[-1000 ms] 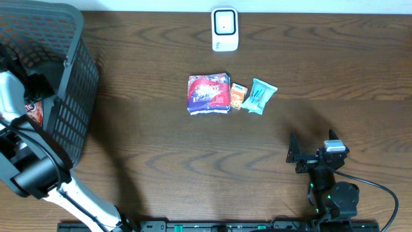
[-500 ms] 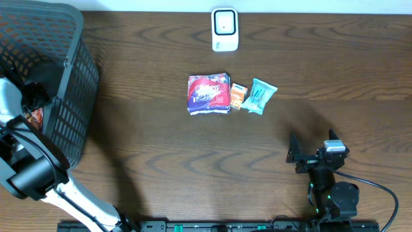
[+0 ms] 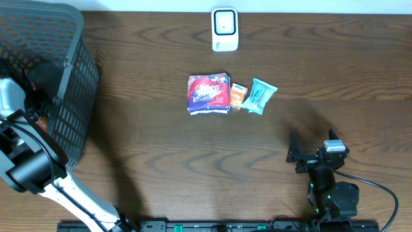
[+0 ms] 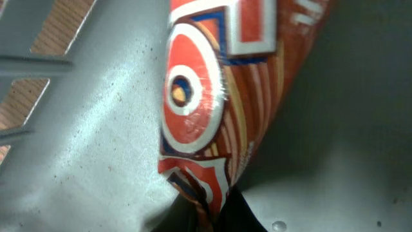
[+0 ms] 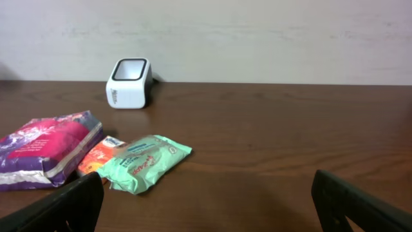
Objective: Scan the item barcode
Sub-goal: 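Reach the left gripper into the basket and grasp the red Top snack bar, then carry the red Top bar and place it between the packages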
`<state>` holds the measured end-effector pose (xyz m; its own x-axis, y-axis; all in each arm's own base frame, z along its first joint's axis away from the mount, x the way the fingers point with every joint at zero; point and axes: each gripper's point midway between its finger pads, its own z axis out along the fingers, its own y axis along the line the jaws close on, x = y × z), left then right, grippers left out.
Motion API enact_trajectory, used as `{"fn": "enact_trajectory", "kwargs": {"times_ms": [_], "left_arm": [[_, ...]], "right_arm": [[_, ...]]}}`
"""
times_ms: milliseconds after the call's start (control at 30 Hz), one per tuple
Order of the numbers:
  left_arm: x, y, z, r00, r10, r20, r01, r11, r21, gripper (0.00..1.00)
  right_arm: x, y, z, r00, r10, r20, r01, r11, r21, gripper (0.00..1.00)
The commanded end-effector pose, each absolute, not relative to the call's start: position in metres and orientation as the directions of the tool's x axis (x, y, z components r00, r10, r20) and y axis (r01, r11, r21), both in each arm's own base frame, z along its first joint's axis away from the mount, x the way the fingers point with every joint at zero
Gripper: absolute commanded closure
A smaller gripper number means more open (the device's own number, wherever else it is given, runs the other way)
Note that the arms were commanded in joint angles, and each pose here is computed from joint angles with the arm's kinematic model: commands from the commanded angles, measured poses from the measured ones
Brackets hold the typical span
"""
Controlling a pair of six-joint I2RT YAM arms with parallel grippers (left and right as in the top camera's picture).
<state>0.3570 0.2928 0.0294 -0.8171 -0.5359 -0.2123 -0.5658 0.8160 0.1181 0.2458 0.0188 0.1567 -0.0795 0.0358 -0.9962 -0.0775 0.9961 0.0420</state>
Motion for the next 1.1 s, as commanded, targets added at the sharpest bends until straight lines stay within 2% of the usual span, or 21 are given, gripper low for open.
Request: {"fn": "enact_trajectory", "kwargs": {"times_ms": [0,200,300,433,600,700,767,833,1067], "left_arm": [[0.346,0.286,0.022,-0.824,-0.545,-0.153,-0.563,0.818,0.116,0.92],[0.36,0.293,0.111,-0.718,-0.608,-0.339,-0.665,0.743,0.076,0.93],[0.371,0.284,0.174,-0.659,-0.574,-0.486,-0.659,0.752,0.005,0.93],[0.379,0.263,0.26,-0.519,-0.535,-0.667,-0.64,0.76,-0.111,0.92],[0.385,0.208,0.361,-0.328,-0.491,-0.807,-0.496,0.817,-0.296,0.92],[0.391,0.159,0.4,-0.247,-0.575,-0.78,-0.351,0.803,-0.481,0.93],[0.396,0.119,0.413,-0.266,-0.634,-0.726,-0.243,0.773,-0.586,0.93],[0.402,0.077,0.417,-0.336,-0.641,-0.69,-0.144,0.759,-0.635,0.93],[0.421,-0.055,0.379,-0.597,-0.492,-0.634,0.049,0.767,-0.64,0.92]], "right_arm": [[0.246,0.018,0.156,-0.081,0.043,-0.996,-0.073,0.996,0.049,0.01],[0.246,0.018,0.156,-0.081,0.043,-0.996,-0.073,0.996,0.049,0.01],[0.246,0.018,0.156,-0.081,0.043,-0.996,-0.073,0.996,0.049,0.01],[0.246,0.018,0.156,-0.081,0.043,-0.996,-0.073,0.996,0.049,0.01],[0.246,0.018,0.156,-0.081,0.043,-0.996,-0.073,0.996,0.049,0.01],[0.246,0.018,0.156,-0.081,0.043,-0.996,-0.073,0.996,0.049,0.01],[0.246,0.018,0.156,-0.081,0.043,-0.996,-0.073,0.996,0.049,0.01],[0.246,0.018,0.156,-0.081,0.043,-0.996,-0.073,0.996,0.049,0.01],[0.246,0.018,0.156,-0.081,0.043,-0.996,-0.073,0.996,0.049,0.01]]}}
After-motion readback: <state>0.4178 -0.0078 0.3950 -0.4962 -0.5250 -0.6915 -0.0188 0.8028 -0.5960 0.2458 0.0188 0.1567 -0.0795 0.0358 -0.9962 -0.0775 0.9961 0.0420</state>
